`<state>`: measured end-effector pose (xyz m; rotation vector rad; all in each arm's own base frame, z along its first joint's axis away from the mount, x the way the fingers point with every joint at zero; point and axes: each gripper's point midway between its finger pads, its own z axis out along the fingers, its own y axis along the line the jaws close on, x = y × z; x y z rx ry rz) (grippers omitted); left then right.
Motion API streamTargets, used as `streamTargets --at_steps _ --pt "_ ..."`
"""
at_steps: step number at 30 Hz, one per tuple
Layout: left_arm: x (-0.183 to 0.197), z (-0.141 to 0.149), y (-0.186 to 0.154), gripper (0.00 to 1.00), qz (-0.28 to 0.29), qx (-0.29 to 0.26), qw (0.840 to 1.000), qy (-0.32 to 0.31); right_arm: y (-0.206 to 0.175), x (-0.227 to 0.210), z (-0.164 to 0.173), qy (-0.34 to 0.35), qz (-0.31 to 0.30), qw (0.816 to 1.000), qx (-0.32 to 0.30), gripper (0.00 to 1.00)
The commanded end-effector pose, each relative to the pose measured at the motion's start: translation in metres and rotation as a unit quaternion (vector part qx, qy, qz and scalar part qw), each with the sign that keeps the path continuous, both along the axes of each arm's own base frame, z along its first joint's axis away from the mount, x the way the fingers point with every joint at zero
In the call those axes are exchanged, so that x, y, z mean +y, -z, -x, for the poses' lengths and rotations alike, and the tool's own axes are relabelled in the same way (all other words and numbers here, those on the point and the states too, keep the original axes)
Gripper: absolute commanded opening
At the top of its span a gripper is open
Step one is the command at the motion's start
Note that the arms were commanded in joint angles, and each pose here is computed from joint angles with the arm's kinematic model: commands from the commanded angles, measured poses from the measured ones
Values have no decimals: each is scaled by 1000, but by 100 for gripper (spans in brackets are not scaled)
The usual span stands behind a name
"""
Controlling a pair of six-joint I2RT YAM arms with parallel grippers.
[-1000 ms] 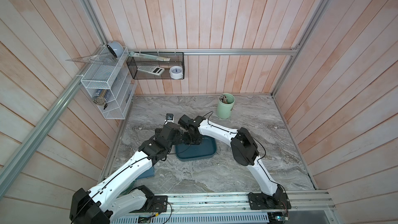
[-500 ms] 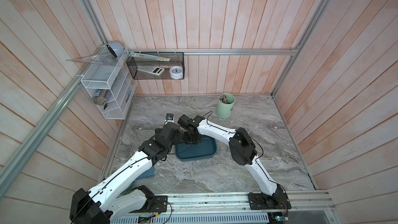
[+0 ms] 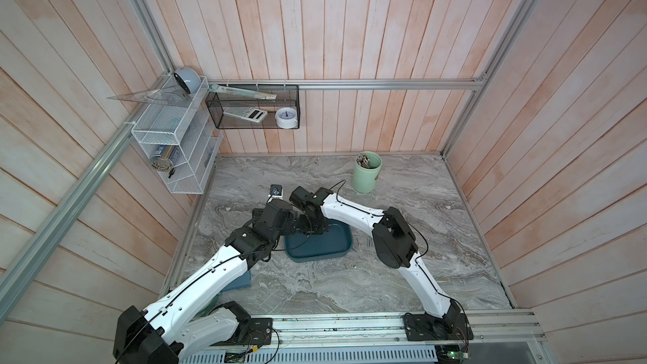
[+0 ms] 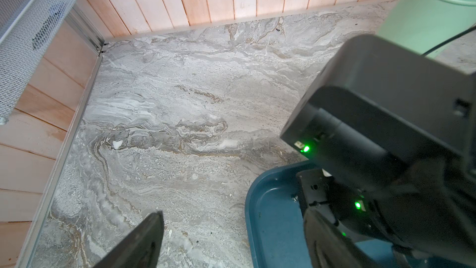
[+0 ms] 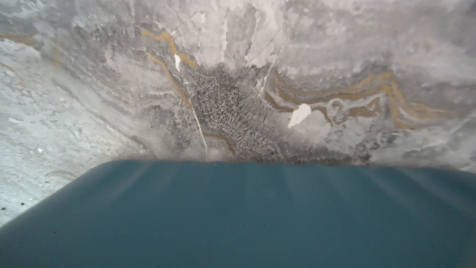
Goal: Take out the screws from the storage box
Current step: Pick up the screw from the storage box.
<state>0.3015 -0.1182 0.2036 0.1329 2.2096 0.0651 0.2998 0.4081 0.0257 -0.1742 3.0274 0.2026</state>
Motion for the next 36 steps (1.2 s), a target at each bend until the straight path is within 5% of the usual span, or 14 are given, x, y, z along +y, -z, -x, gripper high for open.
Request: streamTargets --at_steps 1,36 --pt "2 -1 1 91 -9 -6 1000 -2 29 -30 11 -2 72 997 30 24" --pt "3 -1 0 90 -11 -8 1000 -3 23 -8 24 -2 60 997 45 35"
